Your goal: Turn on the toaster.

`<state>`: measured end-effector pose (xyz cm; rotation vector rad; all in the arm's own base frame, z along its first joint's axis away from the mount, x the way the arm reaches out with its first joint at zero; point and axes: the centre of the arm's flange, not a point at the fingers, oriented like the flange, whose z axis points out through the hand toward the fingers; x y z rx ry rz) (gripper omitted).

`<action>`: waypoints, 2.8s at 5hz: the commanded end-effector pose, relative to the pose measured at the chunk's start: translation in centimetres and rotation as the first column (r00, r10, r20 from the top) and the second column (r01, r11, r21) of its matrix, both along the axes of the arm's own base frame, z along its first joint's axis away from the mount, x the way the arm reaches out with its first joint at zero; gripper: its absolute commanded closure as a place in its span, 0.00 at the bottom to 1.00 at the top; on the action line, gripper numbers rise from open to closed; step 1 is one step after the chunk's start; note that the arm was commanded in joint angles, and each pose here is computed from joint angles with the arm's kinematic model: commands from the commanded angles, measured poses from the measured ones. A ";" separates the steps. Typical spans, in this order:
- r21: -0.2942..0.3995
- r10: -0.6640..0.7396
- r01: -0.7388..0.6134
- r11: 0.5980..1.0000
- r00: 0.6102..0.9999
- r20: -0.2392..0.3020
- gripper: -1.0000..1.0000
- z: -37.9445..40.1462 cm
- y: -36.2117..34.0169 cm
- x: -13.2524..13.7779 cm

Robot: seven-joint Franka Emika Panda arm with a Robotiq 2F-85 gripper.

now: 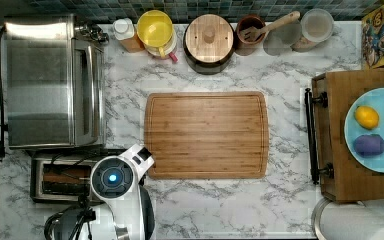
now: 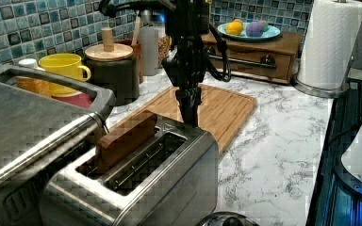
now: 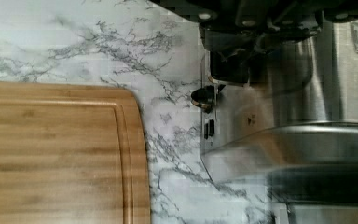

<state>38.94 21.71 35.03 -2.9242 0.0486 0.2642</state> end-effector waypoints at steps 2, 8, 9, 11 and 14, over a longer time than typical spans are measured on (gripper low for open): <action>-0.124 -0.143 0.125 0.984 0.978 -0.150 1.00 -8.1 -3.1 -0.8; -0.080 -0.022 0.003 0.997 0.972 -0.235 1.00 -18.4 -3.3 -10.8; -0.080 -0.022 0.003 0.997 0.972 -0.235 1.00 -18.4 -3.3 -10.8; -0.080 -0.022 0.003 0.997 0.972 -0.235 1.00 -18.4 -3.2 -10.8; -0.080 -0.022 0.003 0.997 0.972 -0.235 1.00 -18.4 -3.2 -10.8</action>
